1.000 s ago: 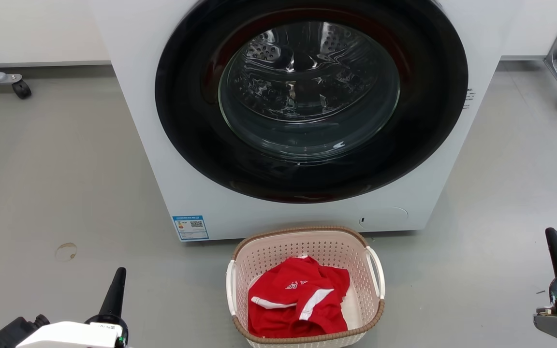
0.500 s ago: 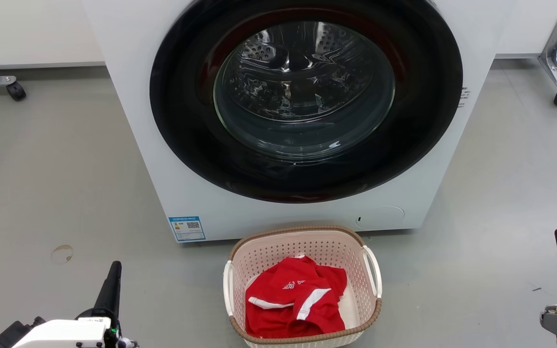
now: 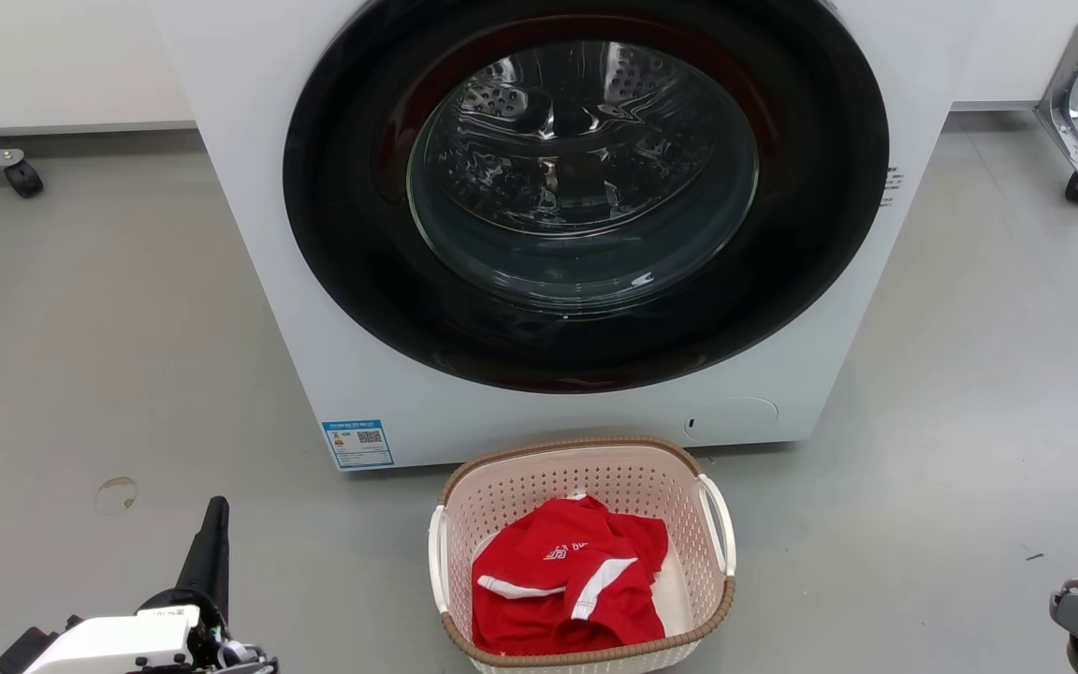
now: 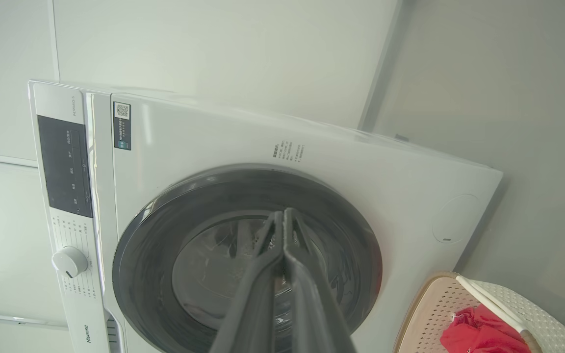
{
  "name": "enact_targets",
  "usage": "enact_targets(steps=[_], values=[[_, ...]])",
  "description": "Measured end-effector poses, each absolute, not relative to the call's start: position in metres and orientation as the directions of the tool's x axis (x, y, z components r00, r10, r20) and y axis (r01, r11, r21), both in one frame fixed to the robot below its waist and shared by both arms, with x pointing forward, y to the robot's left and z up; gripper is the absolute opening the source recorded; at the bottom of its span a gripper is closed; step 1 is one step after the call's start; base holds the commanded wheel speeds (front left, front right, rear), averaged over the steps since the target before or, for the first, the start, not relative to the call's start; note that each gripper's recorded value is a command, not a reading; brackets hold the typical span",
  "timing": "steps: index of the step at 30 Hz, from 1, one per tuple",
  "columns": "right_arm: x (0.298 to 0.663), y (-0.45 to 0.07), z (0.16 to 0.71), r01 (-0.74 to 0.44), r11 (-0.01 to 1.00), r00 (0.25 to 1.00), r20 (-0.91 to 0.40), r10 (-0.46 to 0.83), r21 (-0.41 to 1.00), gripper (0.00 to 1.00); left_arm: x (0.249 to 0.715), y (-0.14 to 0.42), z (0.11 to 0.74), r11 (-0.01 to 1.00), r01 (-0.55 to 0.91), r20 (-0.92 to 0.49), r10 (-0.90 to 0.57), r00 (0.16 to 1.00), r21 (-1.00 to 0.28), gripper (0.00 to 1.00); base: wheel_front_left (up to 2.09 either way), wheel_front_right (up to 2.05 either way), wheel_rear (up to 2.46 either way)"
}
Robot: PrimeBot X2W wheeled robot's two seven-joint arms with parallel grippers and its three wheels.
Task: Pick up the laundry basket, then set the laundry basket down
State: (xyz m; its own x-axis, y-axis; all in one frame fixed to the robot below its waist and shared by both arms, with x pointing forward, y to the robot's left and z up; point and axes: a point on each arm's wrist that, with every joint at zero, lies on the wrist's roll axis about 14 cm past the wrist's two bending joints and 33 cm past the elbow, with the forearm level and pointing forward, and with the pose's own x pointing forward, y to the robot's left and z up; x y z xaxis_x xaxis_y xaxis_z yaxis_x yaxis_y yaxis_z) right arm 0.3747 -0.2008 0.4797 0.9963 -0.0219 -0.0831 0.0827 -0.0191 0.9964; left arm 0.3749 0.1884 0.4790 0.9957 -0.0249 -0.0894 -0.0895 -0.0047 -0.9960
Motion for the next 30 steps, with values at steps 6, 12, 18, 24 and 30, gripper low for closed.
enact_targets(steps=[6, 12, 18, 24, 30], values=[[0.3747, -0.2009, 0.4798, 0.083, -0.020, 0.996, -0.083, -0.023, 0.996, 0.00, 0.3749, 0.1890, 0.4787, -0.006, -0.090, -0.090, -0.023, 0.996, -0.996, 0.00, 0.00, 0.00, 0.00], [0.3747, -0.2008, 0.4797, 0.083, -0.021, 0.996, -0.083, -0.022, 0.996, 0.00, 0.3748, 0.1894, 0.4787, -0.006, -0.090, -0.090, -0.022, 0.996, -0.996, 0.00, 0.00, 0.00, 0.00], [0.3746, -0.2008, 0.4797, 0.083, -0.022, 0.996, -0.083, -0.023, 0.996, 0.00, 0.3748, 0.1898, 0.4787, -0.007, -0.090, -0.090, -0.020, 0.996, -0.996, 0.00, 0.00, 0.00, 0.00], [0.3746, -0.2008, 0.4797, 0.083, -0.023, 0.996, -0.083, -0.023, 0.996, 0.00, 0.3748, 0.1901, 0.4787, -0.008, -0.090, -0.090, -0.019, 0.996, -0.996, 0.00, 0.00, 0.00, 0.00], [0.3746, -0.2006, 0.4796, 0.083, -0.024, 0.996, -0.083, -0.023, 0.996, 0.00, 0.3748, 0.1896, 0.4787, -0.008, -0.090, -0.090, -0.022, 0.996, -0.996, 0.00, 0.00, 0.00, 0.00]])
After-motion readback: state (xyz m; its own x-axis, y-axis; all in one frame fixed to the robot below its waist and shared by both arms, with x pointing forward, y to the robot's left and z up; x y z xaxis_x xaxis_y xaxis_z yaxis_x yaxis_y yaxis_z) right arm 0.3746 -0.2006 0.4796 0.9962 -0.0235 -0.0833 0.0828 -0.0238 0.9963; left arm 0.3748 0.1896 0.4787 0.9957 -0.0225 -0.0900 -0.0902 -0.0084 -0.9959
